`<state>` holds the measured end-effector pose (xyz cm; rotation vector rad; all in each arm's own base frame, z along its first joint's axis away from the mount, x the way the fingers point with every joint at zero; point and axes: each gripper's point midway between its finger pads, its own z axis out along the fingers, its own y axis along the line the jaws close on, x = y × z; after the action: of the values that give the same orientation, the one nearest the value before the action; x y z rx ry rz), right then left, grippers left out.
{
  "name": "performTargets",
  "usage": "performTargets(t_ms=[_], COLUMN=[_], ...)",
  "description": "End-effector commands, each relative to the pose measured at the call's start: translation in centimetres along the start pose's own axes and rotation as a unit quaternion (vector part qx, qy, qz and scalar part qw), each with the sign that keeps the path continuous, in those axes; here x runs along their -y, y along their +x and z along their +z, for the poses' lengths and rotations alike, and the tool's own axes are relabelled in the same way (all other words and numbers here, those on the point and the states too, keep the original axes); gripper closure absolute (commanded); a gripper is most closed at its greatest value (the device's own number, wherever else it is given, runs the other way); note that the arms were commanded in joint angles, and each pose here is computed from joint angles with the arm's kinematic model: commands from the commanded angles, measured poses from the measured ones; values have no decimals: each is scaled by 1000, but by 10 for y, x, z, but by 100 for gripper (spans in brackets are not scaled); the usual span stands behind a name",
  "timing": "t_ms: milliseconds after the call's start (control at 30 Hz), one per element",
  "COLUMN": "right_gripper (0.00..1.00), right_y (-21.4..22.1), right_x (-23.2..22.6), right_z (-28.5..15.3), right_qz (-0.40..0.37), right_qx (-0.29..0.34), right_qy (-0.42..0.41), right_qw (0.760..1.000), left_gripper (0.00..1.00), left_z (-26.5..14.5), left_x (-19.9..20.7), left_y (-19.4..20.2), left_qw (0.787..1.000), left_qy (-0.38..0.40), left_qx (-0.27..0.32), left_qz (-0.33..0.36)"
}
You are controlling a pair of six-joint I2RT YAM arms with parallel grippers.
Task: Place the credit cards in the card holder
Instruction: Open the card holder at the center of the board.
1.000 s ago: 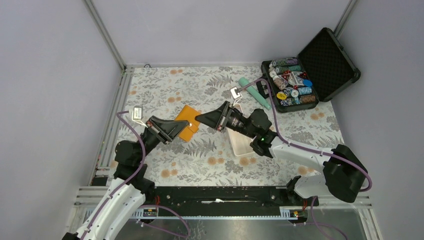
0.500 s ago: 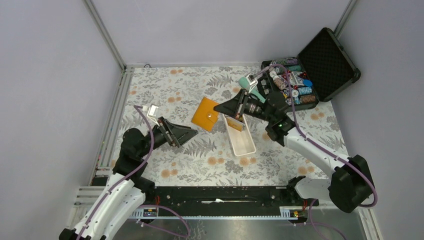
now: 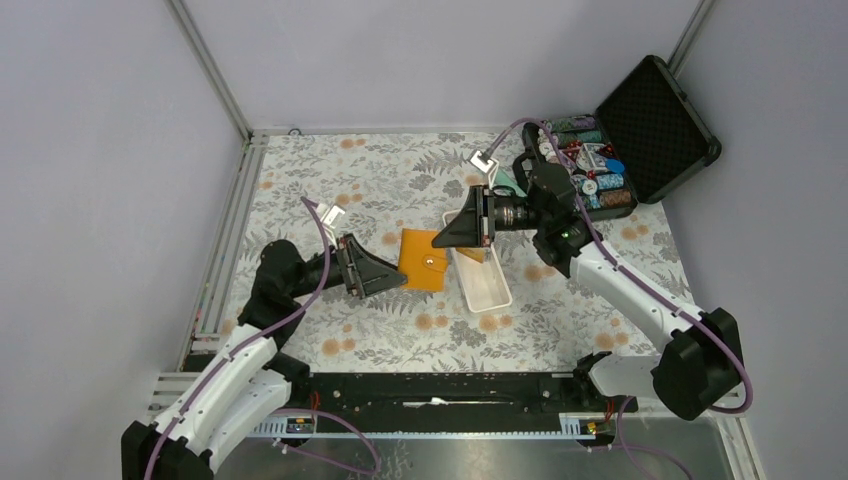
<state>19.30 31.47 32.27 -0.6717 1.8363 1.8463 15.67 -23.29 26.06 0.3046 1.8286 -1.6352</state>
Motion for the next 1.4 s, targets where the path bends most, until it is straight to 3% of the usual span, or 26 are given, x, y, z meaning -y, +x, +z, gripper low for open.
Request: performTargets(t_ms=[0, 233, 500, 567, 700, 733, 767, 867, 1067, 1167, 1367], right_gripper=[100, 100, 100, 96, 20, 7, 2, 1, 5, 9, 28], right_y=[3, 6, 11, 11, 8, 6, 3, -3, -9, -9, 9], right_x=[-9, -3, 6, 15, 39, 44, 53, 67, 75, 75, 85], right_z=[-1, -1, -2, -3, -11, -15, -19, -34, -52, -52, -20], right_qz=[-22, -19, -25, -29, -45, -54, -63, -97, -158, -185, -217], right_qx=[-29, -35, -41, -41, -24, -18, -8, 21, 74, 79, 39], right_qy=[-19, -15, 5, 30, 118, 143, 176, 239, 287, 300, 321], right_qw=[999, 999, 999, 998, 992, 988, 982, 966, 942, 933, 921], left_gripper=[25, 47, 96, 100, 100, 100, 100, 100, 100, 100, 100], left_z=[1, 14, 19, 20, 24, 25, 26, 28, 35, 34, 34], left_x=[43, 46, 50, 50, 29, 19, 17, -5, -29, -46, -62], left_y=[-14, -1, -3, -5, -8, -11, -17, -19, -22, -21, -13], left_qw=[996, 996, 995, 996, 999, 998, 997, 987, 979, 975, 973], left_qy=[75, 83, 86, 82, 6, -29, -59, -129, -164, -181, -177], left_qx=[6, -15, -4, -3, -20, -30, -39, -86, -121, -124, -131], left_qz=[49, 41, 45, 44, 41, 43, 45, 28, -13, -24, -63])
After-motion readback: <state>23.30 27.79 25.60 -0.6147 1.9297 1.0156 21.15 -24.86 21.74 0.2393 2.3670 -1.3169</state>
